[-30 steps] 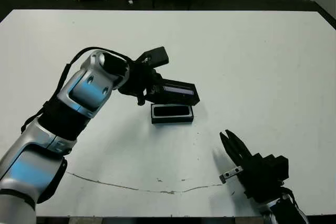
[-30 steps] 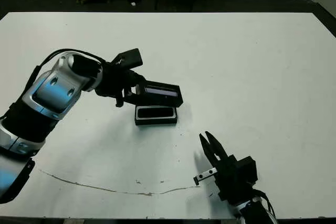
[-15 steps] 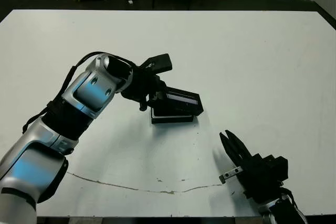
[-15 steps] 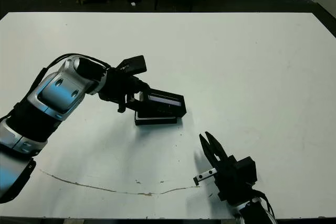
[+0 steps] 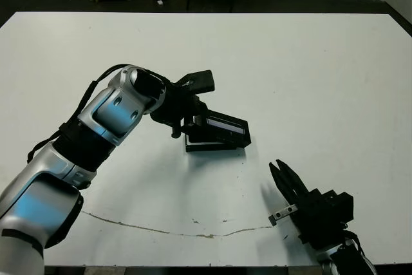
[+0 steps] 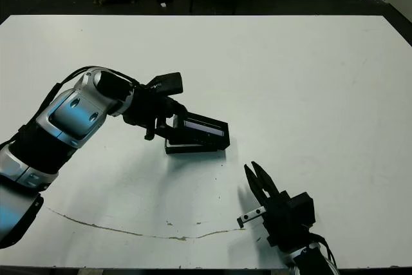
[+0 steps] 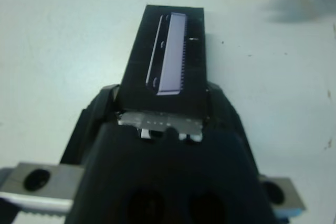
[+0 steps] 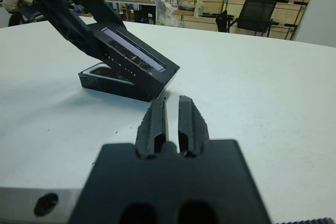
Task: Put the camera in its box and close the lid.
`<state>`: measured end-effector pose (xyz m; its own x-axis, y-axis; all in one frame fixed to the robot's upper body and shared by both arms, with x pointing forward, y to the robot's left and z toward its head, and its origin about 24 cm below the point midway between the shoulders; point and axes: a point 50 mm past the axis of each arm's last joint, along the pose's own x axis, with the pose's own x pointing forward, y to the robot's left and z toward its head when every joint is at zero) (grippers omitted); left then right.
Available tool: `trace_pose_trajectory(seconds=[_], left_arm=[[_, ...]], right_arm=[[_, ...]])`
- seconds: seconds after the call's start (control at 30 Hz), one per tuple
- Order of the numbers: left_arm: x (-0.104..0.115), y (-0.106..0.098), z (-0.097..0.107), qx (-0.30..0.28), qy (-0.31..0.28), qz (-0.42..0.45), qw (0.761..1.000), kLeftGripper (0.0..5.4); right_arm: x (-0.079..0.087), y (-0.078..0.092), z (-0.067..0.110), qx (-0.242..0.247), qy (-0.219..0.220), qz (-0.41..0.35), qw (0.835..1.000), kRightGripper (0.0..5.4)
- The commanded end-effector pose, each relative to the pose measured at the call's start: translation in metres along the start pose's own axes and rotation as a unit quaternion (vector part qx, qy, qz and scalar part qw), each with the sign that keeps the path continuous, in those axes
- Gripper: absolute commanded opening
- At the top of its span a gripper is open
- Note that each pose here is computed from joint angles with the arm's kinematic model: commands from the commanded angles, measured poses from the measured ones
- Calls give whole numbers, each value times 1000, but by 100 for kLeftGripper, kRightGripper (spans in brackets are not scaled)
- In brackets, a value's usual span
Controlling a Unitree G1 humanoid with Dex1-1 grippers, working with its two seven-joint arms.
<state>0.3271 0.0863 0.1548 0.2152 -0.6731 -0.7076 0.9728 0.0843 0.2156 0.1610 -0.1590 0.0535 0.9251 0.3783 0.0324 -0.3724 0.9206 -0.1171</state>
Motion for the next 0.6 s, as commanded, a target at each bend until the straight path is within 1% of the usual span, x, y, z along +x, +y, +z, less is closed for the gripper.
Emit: trace_pose_trajectory(seconds=[0.03,0.13,0.27,0.5,0.6], left_arm=[[0,-2,-13,-17,29,1,999,224],[0,-2,-14,-22,38,2,999,224],[0,-3,-16,-22,46,5,999,224],[1,-1,-21,-50,55,35,997,224],[2,1,-25,-53,61,41,996,224]], right_arm=[[-9,1,-8,7,29,-3,1000,0],[-9,1,-9,12,30,-3,999,0],[-10,1,-8,6,32,-3,999,0],[-9,2,-7,13,35,-3,999,0],[-10,2,-7,12,36,-3,999,0]])
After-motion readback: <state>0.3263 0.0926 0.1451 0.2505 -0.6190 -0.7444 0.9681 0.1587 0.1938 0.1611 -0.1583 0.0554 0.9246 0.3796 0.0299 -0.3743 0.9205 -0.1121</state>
